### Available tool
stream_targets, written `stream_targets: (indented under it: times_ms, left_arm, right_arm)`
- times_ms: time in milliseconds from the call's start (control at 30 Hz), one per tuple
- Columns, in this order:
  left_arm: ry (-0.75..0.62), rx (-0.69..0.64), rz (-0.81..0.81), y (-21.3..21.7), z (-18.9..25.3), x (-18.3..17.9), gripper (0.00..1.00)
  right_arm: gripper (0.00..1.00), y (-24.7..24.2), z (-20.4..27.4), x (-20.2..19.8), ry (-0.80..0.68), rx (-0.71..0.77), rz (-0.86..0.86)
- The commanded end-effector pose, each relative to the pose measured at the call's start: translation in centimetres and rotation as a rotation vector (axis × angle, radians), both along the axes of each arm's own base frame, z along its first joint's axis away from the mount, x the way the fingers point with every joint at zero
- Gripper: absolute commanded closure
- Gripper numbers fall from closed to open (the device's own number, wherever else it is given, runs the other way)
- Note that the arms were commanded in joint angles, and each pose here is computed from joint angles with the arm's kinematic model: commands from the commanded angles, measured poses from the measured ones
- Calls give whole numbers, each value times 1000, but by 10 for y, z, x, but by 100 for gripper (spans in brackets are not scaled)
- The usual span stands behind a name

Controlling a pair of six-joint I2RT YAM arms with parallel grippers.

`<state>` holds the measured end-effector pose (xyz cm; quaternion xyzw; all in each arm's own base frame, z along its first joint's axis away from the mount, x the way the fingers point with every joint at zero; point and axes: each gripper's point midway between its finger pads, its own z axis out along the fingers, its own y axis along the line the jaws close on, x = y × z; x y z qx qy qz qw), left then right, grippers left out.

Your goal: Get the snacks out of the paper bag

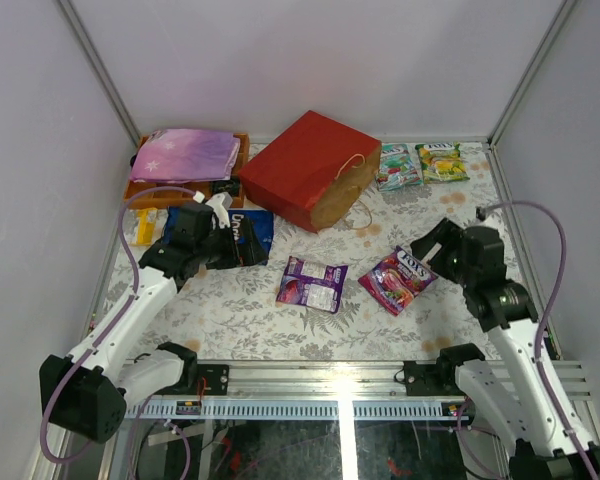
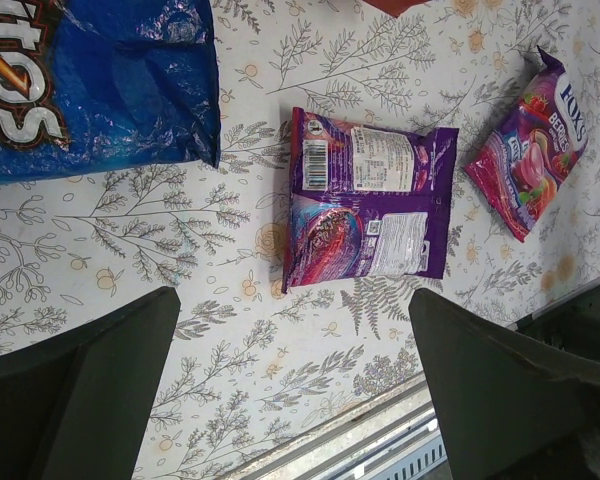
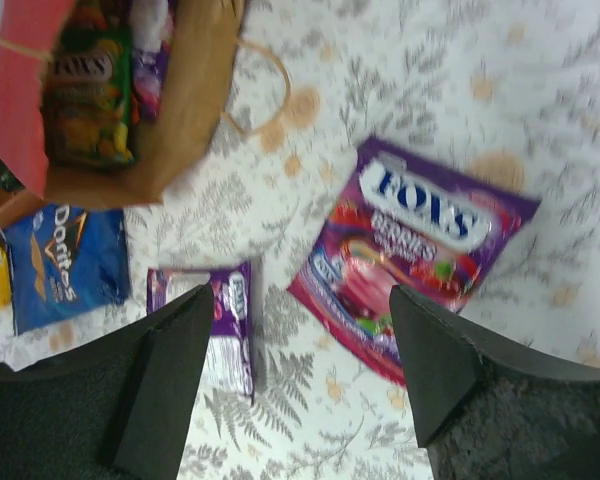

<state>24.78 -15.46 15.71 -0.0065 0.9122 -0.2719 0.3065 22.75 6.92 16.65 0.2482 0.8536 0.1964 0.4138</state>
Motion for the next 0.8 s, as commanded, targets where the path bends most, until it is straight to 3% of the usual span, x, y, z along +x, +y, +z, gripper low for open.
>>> stream_targets:
  times_ms: [0,100,267,333,500,633,767]
  left_arm:
    - [-59,-3,-9,-3,8,8,0]
    - [-57,-3,-12,-3,7,7,0]
    - [-50,-2,-26,-6,5,6,0]
    - [-47,-2,-30,-6,5,6,0]
    - [-45,-6,-39,-8,5,5,0]
    - [-42,-6,-43,-9,4,5,0]
    - [-39,-9,-47,-9,4,4,0]
  right_arm:
    - [24,-22,5,18,63,-220,19]
    - [26,-24,-23,25,148,-270,42]
    - [19,-20,-81,21,275,-280,83]
    - [14,-18,-98,22,294,-274,89]
    - [14,-3,-125,16,340,-307,142]
    - [13,28,-87,35,200,-349,184]
    - [13,75,-31,74,-30,-163,253]
